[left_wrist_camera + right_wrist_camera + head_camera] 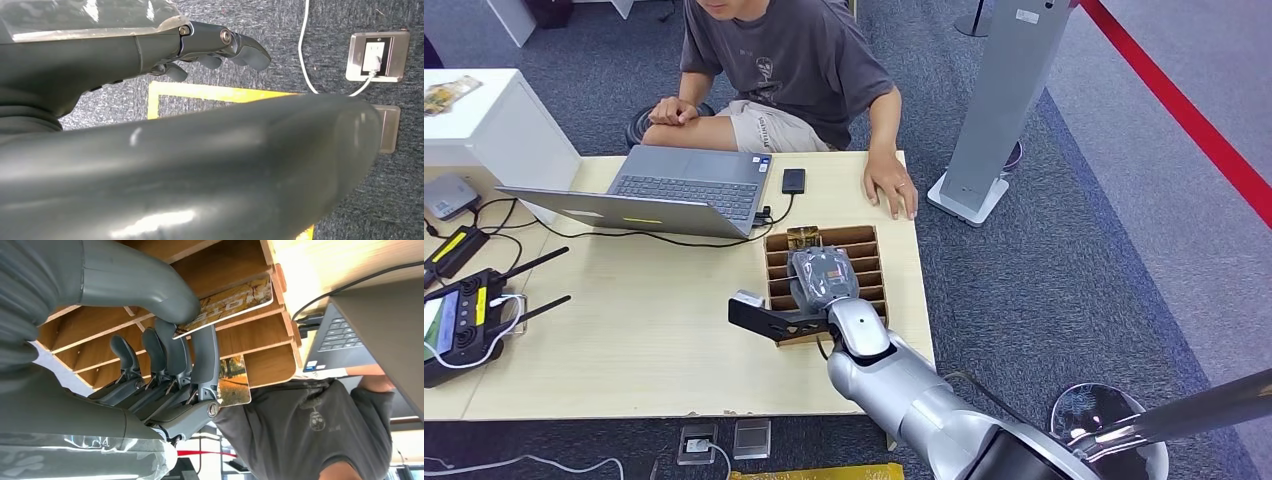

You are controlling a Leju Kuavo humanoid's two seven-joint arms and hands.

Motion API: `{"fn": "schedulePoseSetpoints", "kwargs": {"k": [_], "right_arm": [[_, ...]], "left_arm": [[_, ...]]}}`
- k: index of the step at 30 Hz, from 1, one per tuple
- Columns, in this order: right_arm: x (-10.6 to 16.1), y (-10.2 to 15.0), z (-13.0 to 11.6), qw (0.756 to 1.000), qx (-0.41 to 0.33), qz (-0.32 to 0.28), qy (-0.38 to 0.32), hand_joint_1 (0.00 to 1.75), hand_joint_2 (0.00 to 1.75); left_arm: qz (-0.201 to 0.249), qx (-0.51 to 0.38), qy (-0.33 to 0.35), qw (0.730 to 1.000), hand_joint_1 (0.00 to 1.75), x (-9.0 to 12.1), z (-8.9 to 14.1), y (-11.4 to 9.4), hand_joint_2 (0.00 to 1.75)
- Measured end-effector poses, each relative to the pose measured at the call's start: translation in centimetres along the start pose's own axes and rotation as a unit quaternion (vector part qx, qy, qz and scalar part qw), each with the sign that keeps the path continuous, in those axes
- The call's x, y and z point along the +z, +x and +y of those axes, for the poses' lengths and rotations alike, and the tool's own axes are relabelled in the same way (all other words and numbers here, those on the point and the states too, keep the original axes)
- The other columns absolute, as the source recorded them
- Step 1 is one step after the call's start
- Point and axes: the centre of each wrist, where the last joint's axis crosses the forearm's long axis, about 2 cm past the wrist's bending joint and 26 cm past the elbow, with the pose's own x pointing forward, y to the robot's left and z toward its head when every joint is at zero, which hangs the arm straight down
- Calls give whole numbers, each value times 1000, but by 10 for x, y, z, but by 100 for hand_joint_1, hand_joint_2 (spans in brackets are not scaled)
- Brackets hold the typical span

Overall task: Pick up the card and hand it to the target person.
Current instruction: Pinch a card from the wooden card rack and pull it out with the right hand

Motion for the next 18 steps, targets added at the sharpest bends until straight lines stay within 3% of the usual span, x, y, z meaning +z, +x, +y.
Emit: {"fn": "schedulePoseSetpoints", "kwargs": {"k": [18], "right_arm": [[-11,-3,-29,993,-103,0,-53,132,175]], "left_arm": [[-10,-3,-3,1000,0,0,0,0,0]]}}
